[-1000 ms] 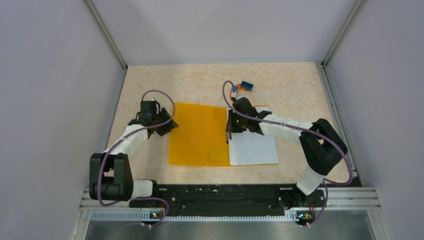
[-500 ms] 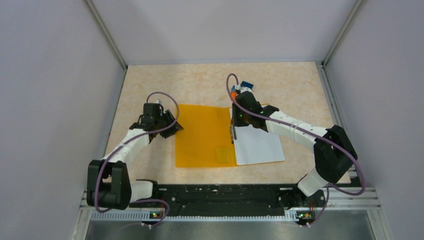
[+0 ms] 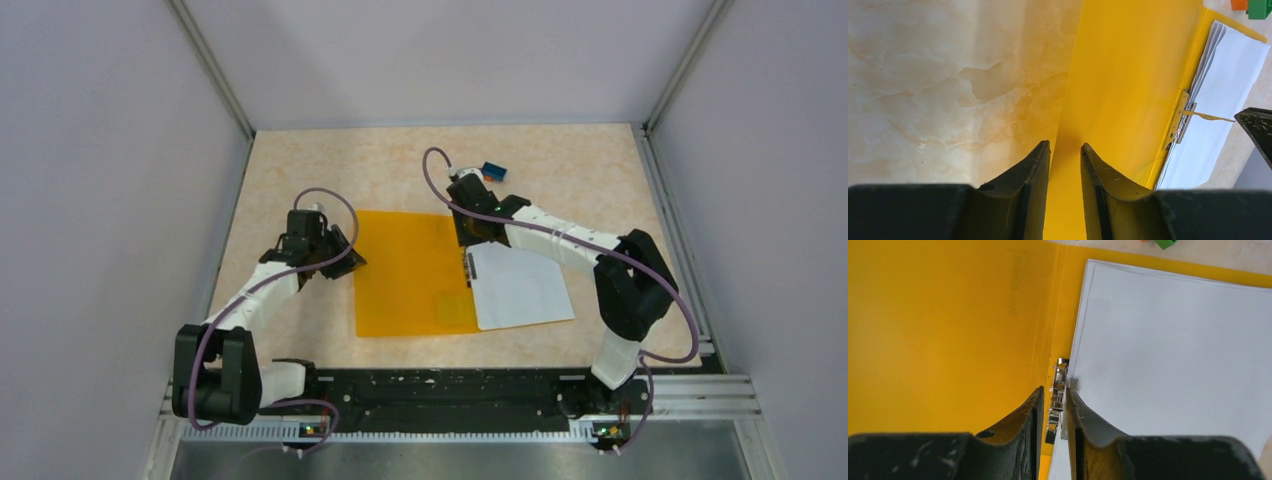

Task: Put the files into the folder

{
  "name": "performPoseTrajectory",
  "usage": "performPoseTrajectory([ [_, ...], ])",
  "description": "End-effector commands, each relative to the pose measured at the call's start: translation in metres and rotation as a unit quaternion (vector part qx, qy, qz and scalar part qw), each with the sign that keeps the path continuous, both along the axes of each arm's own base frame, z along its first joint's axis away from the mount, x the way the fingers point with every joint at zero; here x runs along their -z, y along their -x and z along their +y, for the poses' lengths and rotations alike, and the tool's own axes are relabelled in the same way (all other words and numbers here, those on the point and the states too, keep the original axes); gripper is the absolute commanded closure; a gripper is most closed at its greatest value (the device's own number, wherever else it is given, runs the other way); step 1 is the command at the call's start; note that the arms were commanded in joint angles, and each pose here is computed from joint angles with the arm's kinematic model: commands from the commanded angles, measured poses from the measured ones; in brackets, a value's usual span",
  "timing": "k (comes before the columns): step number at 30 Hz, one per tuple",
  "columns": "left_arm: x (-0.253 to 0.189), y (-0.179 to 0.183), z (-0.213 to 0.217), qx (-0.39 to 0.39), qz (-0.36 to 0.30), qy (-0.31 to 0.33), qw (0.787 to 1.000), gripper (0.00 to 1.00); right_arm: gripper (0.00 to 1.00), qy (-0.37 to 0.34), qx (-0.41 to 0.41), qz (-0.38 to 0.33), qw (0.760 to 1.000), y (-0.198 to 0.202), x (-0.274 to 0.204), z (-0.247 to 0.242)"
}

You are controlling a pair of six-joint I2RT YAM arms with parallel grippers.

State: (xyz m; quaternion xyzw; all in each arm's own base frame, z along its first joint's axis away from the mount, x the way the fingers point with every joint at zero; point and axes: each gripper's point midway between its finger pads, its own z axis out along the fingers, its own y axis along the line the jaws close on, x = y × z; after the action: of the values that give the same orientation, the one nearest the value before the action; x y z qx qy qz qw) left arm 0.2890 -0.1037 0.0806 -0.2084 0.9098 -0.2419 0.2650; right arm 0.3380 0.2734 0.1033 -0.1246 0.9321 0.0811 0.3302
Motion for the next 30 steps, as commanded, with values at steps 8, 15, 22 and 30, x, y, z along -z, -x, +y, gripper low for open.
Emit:
performPoseTrajectory([
  [8,-0.011,-0.001,-0.007,0.006,-0.019,0.014,1.000,0.76,0.81,0.030,-0.024,-0.008,0.999,0.003,-0.009,0.005],
  [15,-0.011,-0.001,-0.005,-0.002,-0.018,0.010,1.000,0.84,0.83,0.037,-0.027,0.005,0.999,0.016,-0.001,-0.002],
  [22,-0.010,-0.002,-0.004,-0.008,-0.012,0.005,1.000,0.95,0.85,0.035,-0.026,0.016,0.999,0.028,0.004,-0.009],
  [30,-0.008,-0.001,-0.003,-0.015,-0.005,-0.002,1.000,1.00,0.87,0.028,-0.024,0.023,0.999,0.037,0.005,-0.013],
])
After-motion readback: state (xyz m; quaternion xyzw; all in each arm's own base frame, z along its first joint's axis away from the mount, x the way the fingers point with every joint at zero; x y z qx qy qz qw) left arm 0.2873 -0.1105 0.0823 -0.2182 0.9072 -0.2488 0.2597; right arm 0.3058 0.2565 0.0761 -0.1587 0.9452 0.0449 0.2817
